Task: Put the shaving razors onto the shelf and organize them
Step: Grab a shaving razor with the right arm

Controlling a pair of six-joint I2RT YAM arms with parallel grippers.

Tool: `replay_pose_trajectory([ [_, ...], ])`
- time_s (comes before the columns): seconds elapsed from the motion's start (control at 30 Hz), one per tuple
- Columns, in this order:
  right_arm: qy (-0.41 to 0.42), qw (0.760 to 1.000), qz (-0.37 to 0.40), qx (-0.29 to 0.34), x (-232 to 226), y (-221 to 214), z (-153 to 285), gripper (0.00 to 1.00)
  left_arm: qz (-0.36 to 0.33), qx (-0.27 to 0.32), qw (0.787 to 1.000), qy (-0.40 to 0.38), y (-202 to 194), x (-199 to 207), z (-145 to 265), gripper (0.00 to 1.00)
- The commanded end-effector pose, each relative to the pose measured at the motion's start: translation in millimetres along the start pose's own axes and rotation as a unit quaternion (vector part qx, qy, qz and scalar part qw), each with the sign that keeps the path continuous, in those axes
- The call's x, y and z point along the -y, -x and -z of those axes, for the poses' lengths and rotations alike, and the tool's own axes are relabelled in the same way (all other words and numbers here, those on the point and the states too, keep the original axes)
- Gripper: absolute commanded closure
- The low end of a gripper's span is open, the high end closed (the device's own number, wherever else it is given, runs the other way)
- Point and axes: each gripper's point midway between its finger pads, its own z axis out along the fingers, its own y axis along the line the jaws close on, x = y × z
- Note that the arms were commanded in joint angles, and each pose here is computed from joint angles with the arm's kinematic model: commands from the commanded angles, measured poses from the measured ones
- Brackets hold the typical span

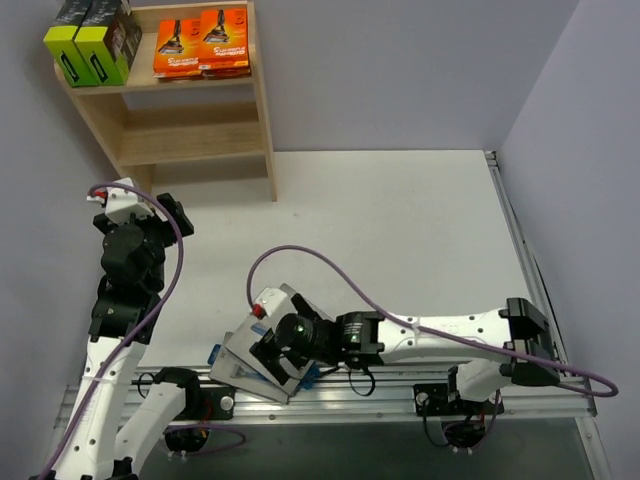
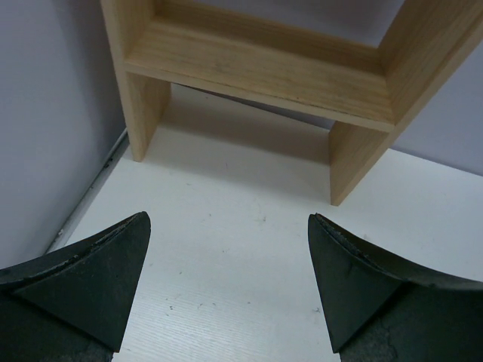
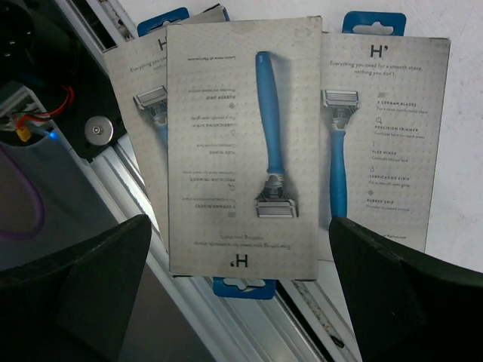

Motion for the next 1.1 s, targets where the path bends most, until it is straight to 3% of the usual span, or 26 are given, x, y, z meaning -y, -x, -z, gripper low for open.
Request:
replay_pose_trajectory([
  [0.0, -0.102, 0.994, 0.046, 0.008, -10.6, -3.7, -6.3, 0.00, 0.005, 0.042, 0.998, 0.050, 24.3, -18.6, 7.8, 0.06],
  [0.17, -0.191, 0.974, 0.125, -0.001, -29.2, -20.2, -24.4, 0.00, 0.011, 0.055, 0.996, 0.069, 26.7, -27.0, 12.3, 0.06],
  [0.43, -0.223, 0.957, 0.185, -0.018, -30.8, -39.7, -47.6, 0.00, 0.012, 0.062, 0.995, 0.075, 32.4, -30.9, 17.3, 0.06],
  [0.77, -0.214, 0.962, 0.162, -0.053, 2.0, -78.6, -78.1, 0.00, 0.014, 0.057, 0.996, 0.065, 32.6, -26.9, 16.8, 0.06],
  [1.07, -0.264, 0.961, 0.071, -0.039, 85.1, -38.5, -84.3, 0.00, 0.011, 0.042, 0.998, 0.054, 25.1, -20.6, 10.0, 0.06],
])
